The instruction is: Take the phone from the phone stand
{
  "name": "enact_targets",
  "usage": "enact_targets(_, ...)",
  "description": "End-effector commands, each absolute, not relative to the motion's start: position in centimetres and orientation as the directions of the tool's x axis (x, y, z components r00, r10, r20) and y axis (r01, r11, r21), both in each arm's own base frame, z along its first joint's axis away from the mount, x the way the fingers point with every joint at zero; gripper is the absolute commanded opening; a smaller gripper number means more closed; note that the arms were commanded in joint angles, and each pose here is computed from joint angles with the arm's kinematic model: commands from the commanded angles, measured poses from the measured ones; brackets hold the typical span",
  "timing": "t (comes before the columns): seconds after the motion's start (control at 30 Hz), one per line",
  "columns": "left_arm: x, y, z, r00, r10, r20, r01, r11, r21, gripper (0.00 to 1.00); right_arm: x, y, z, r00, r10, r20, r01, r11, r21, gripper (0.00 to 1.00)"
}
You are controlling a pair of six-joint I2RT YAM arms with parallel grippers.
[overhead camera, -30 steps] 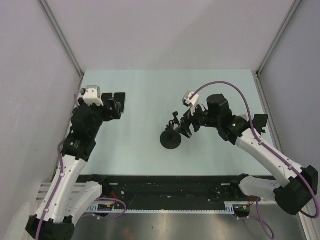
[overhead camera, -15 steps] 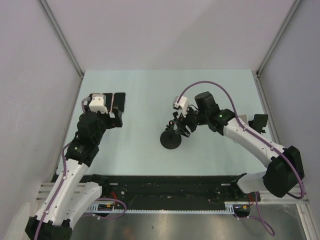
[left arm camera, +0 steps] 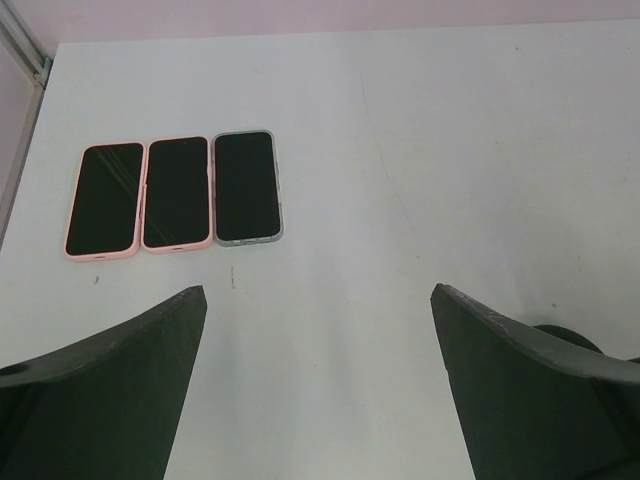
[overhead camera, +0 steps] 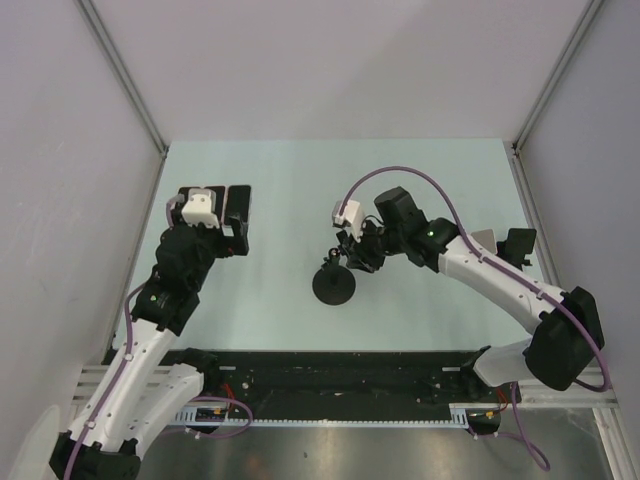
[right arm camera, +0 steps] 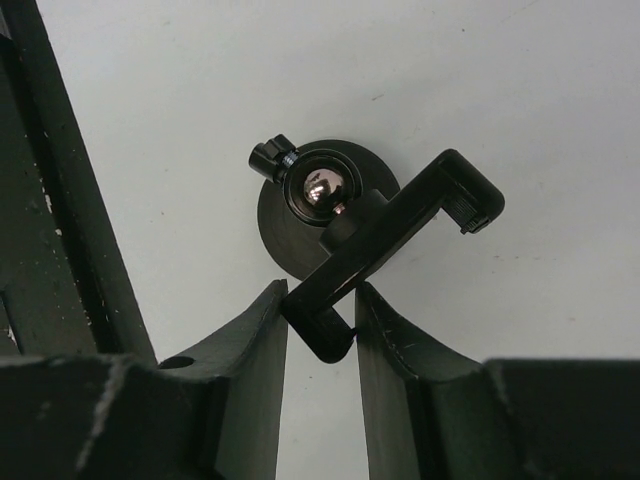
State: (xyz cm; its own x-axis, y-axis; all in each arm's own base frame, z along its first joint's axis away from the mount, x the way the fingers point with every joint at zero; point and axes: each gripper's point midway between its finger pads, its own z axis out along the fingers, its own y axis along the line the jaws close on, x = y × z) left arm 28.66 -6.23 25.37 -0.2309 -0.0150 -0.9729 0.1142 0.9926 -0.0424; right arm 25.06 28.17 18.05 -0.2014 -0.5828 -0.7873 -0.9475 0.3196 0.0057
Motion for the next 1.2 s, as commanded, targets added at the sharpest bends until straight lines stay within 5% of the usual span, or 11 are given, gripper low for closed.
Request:
enact_targets(0.0, 28.8, -6.7, 26.1, -0.193, 0.011, -0.981, 0.146, 0.989, -0.018, 1.0, 23.4, 29.2, 19.6, -0.212, -0.572, -0.793, -0.949, 0.314, 0.028, 0.21)
enact_targets(0.13, 28.7, -6.9, 26.2, -0.19, 0.011, -0.982, 0.154, 0.988, -0.019, 1.0, 23.3, 29.8, 20.4, -0.228, -0.548, -0.805, -0.934, 0.356, 0.021, 0.0)
enact_targets(0.3, 28.6, -6.8, 26.4, -0.183, 0.01, -0.983, 0.144, 0.99, -0.016, 1.0, 25.5, 29.0, 23.3, -0.266, -0.445, -0.855, -0.832, 0.554, -0.029, 0.0)
enact_targets(0.43, 28.5, -6.7, 26.3, -0.182, 0.012, -0.983, 0.133, 0.991, -0.012, 1.0, 29.0, 25.1, 26.7, -0.275, -0.276, -0.921, -0.548, 0.832, -0.086, 0.0)
enact_targets(0.57, 28.4, -6.8, 26.4, -0.18, 0.015, -0.984, 0.134, 0.991, -0.009, 1.0, 29.6, 21.4, 26.8, -0.306, -0.169, -0.937, -0.323, 0.944, -0.064, 0.0)
enact_targets(0.87, 28.3, -7.1, 26.3, -0.18, 0.021, -0.983, 0.14, 0.99, -0.005, 1.0, 29.0, 12.1, 25.7, -0.244, 0.111, -0.963, 0.255, 0.966, 0.047, 0.0)
enact_targets(1.17, 28.2, -7.3, 26.2, -0.182, 0.023, -0.983, 0.146, 0.989, -0.004, 1.0, 27.4, 8.8, 24.8, -0.208, 0.198, -0.958, 0.416, 0.904, 0.097, 0.0)
